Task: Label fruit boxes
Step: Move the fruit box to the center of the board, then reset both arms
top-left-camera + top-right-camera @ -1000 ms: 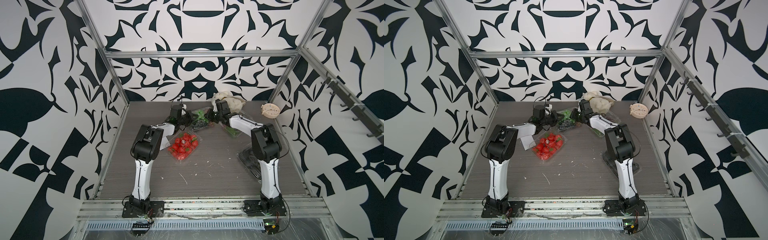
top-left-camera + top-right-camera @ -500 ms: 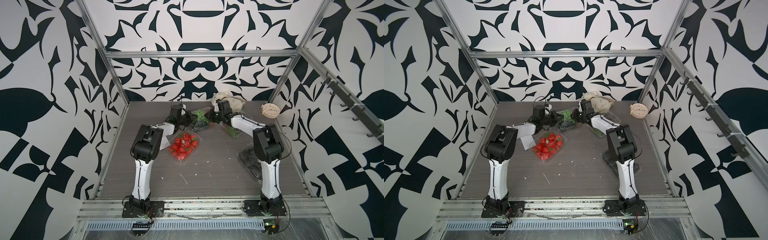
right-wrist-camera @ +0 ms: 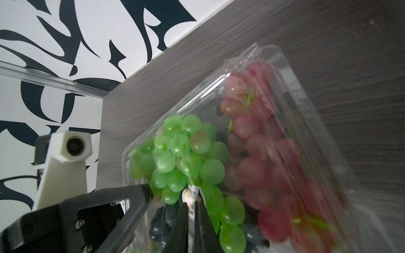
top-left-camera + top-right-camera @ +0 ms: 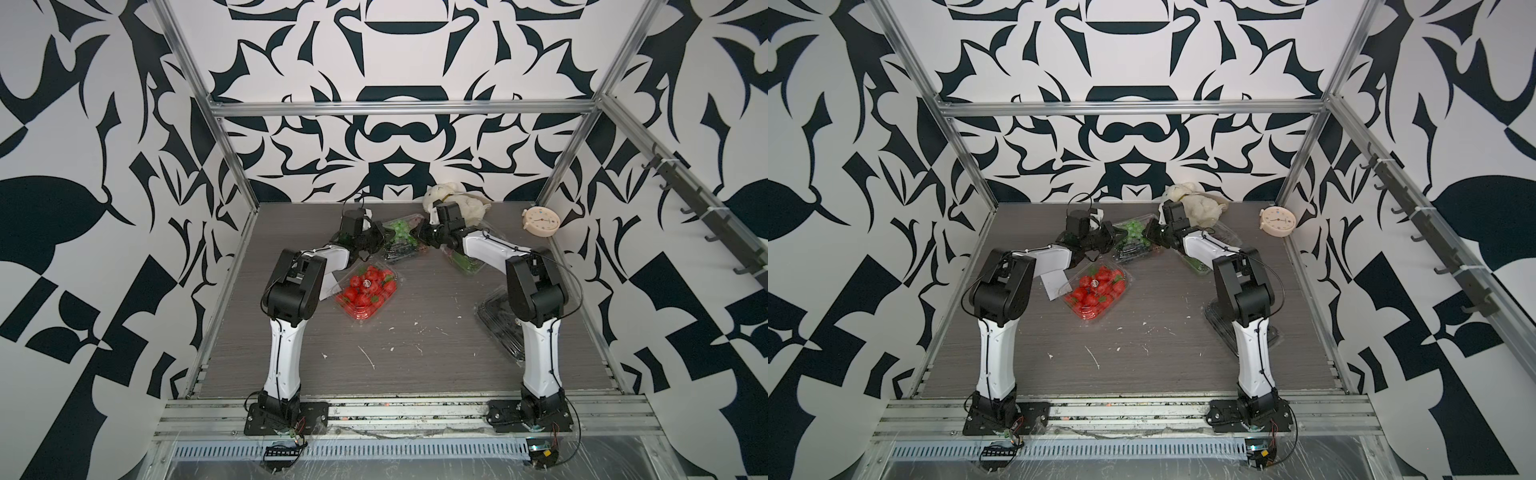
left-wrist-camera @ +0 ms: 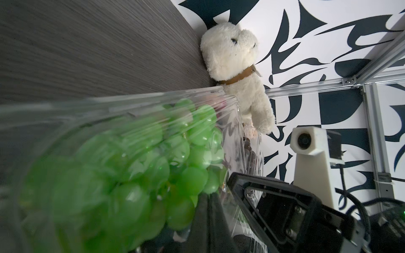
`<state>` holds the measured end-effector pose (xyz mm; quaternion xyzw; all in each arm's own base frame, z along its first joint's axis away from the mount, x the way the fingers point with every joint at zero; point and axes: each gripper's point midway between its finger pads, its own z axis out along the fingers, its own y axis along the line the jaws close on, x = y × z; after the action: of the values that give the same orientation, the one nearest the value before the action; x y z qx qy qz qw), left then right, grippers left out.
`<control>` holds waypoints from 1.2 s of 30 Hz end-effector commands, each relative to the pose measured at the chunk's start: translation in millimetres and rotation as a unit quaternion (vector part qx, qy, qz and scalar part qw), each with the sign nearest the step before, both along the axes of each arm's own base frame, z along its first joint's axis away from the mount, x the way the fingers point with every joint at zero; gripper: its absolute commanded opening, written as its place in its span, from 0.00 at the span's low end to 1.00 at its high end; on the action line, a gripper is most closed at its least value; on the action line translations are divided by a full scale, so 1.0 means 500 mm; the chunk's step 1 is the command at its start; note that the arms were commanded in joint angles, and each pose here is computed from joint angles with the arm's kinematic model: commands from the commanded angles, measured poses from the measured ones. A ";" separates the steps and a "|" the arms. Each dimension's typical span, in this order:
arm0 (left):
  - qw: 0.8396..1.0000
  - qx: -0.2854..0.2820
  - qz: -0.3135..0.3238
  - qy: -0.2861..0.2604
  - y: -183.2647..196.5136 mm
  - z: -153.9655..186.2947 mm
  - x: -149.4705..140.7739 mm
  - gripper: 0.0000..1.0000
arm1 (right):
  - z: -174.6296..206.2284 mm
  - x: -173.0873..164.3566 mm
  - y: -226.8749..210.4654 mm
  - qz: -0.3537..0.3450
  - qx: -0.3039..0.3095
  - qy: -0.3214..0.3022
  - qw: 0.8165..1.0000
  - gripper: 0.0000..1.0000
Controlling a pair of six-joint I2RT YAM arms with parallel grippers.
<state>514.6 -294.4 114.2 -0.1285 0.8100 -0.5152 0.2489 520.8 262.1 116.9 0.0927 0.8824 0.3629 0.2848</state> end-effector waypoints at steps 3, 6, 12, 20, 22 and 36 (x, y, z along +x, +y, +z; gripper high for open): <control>1.000 0.018 0.005 0.009 0.012 -0.003 -0.005 0.00 | 0.050 -0.025 -0.032 -0.004 -0.015 -0.018 1.000 0.13; 1.000 0.014 0.002 -0.003 0.012 0.025 -0.008 0.00 | 0.088 -0.035 -0.033 0.002 -0.010 -0.034 0.999 0.13; 0.996 0.050 0.005 -0.070 0.039 0.154 -0.034 0.19 | 0.186 -0.079 -0.084 -0.015 -0.053 -0.101 0.993 0.15; 0.963 0.208 0.113 -0.129 0.206 0.275 -0.093 0.91 | 0.285 -0.169 -0.278 -0.137 -0.215 -0.208 0.944 0.52; 0.942 0.262 0.166 -0.130 0.273 0.289 -0.107 0.99 | 0.289 -0.186 -0.327 -0.169 -0.262 -0.213 0.926 0.61; 0.702 0.582 0.403 -0.080 0.719 0.122 -0.248 1.00 | 0.086 -0.275 -0.549 -0.258 -0.489 -0.224 0.802 0.99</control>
<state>395.4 40.1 182.4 -0.2485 0.8149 0.1121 0.5114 377.3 12.5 136.7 0.0582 0.8429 -0.1411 0.5159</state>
